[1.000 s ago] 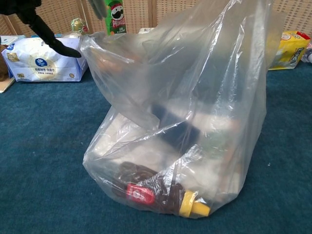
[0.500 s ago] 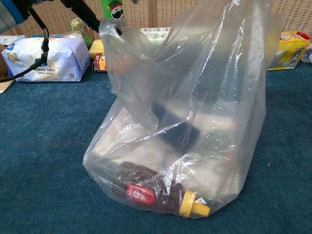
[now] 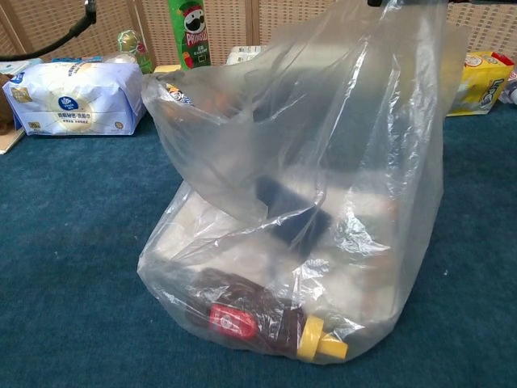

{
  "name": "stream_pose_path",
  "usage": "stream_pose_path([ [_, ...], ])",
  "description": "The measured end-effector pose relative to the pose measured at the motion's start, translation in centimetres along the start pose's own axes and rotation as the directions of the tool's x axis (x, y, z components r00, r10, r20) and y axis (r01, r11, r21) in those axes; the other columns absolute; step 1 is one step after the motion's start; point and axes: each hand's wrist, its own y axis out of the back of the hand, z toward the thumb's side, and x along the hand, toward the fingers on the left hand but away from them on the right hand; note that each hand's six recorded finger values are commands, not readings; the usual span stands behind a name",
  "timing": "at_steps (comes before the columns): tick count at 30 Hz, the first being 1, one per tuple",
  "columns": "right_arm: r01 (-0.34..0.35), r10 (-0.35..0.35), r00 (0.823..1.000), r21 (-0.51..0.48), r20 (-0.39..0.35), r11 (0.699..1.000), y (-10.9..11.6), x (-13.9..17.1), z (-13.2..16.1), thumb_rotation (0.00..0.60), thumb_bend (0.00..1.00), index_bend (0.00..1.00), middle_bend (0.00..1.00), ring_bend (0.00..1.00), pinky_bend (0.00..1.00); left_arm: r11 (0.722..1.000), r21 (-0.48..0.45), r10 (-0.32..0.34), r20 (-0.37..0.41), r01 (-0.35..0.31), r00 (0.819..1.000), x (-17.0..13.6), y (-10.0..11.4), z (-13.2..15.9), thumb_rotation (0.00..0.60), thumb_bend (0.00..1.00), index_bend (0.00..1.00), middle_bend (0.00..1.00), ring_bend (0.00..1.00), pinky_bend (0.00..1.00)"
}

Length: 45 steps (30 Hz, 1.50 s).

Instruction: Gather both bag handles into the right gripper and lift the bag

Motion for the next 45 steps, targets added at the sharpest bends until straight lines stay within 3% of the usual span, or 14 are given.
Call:
stream_pose_path([
  [8, 0.010, -0.010, 1.000, -0.009, 0.002, 1.000, 0.5, 0.3, 0.1, 0.361, 0.16, 0.36, 0.33, 0.19, 0.03, 0.999, 0.031, 0.025, 0.039, -0.027, 0.999, 1.1, 0.7, 0.8, 0.599, 0.18, 0.43, 0.40, 0.27, 0.37],
  [17, 0.018, -0.018, 1.000, -0.009, 0.016, 1.000, 1.2, 0.3, -0.2, 0.363, 0.16, 0.35, 0.33, 0.19, 0.03, 0.993, 0.064, -0.101, -0.022, 0.102, 0.995, -2.2, 1.5, -1.4, 0.583, 0.14, 0.36, 0.35, 0.25, 0.34],
  [23, 0.027, -0.027, 0.999, -0.018, 0.022, 0.999, 1.4, 0.2, -0.4, 0.359, 0.16, 0.35, 0.33, 0.19, 0.03, 0.978, 0.006, -0.208, -0.095, 0.210, 0.973, -5.6, 2.4, -3.2, 0.569, 0.12, 0.35, 0.33, 0.22, 0.31],
  [29, 0.025, -0.024, 0.999, -0.025, 0.026, 0.999, 1.3, 0.0, -0.6, 0.364, 0.16, 0.35, 0.33, 0.19, 0.03, 0.943, -0.061, -0.333, -0.118, 0.327, 0.936, -8.3, 0.7, -3.7, 0.562, 0.11, 0.33, 0.30, 0.18, 0.27],
  [38, 0.031, -0.031, 0.999, -0.027, 0.024, 0.999, 1.4, -0.1, -0.5, 0.359, 0.16, 0.35, 0.33, 0.19, 0.03, 0.938, -0.059, -0.347, -0.077, 0.343, 0.935, -8.5, -1.4, -2.6, 0.562, 0.11, 0.32, 0.29, 0.16, 0.25],
  [45, 0.030, -0.029, 0.999, -0.031, 0.025, 0.999, 1.4, 0.0, -0.5, 0.361, 0.16, 0.35, 0.33, 0.19, 0.03, 0.924, -0.079, -0.378, -0.063, 0.373, 0.924, -8.6, -2.6, -2.1, 0.563, 0.11, 0.32, 0.29, 0.16, 0.24],
])
